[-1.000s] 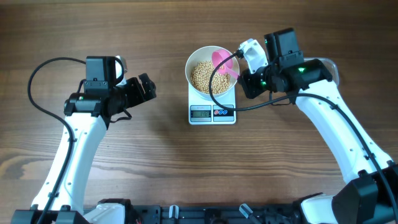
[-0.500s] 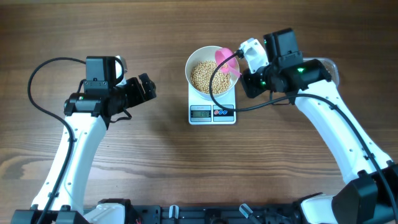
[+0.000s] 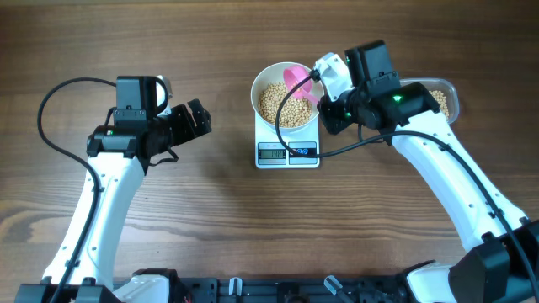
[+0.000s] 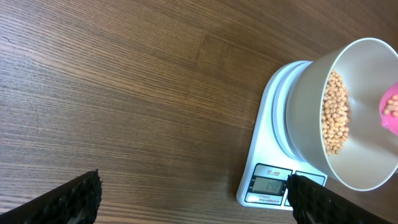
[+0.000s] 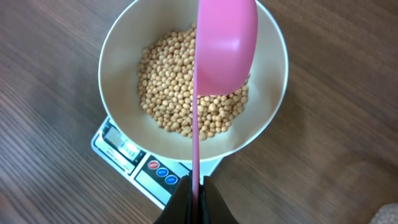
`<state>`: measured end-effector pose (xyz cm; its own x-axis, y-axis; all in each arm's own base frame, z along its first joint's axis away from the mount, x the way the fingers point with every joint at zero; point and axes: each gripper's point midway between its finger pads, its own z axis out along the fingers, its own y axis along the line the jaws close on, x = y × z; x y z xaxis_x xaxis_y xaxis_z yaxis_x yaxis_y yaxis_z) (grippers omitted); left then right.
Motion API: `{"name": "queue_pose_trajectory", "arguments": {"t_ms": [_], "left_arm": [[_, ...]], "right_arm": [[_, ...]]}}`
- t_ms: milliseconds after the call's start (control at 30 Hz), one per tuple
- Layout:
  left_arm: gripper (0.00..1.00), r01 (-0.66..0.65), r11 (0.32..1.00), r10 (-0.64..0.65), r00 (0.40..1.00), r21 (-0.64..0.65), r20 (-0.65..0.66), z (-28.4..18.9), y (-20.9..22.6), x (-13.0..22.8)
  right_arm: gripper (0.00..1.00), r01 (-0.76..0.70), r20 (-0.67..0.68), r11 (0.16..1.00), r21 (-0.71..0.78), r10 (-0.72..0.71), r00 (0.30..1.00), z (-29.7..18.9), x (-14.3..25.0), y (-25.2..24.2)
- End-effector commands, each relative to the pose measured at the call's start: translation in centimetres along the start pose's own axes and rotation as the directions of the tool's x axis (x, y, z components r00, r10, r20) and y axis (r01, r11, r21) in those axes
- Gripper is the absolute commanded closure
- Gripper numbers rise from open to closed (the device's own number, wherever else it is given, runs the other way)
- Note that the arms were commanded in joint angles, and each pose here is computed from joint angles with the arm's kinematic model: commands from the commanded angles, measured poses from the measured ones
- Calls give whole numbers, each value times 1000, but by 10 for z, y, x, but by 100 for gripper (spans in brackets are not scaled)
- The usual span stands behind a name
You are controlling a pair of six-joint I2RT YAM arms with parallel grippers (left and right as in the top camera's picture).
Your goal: Scoop item into bowl and weigh 150g on scale
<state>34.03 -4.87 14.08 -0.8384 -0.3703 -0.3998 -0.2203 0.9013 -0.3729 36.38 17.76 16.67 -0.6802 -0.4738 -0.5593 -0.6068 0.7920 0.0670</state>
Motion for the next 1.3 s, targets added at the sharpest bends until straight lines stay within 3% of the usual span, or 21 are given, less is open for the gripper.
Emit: {"name": "queue_pose_trajectory", "arguments": {"t_ms": [0,567,1267], "left_arm": [[0,-14,1000,13,1000,5,14,-2,-4,-6],[0,-13,1000,13,1000,4,14,-2,-4,-6],[0,-14,1000,13,1000,5,14,-2,-4,-6]], "right_arm": [[95,56,35,998,35,-58,998,-12,-10,-4],[96,142,9,987,73,-143,990,-10,-9,0],[96,127,10,989,75,-128,992,-10,-9,0]]}}
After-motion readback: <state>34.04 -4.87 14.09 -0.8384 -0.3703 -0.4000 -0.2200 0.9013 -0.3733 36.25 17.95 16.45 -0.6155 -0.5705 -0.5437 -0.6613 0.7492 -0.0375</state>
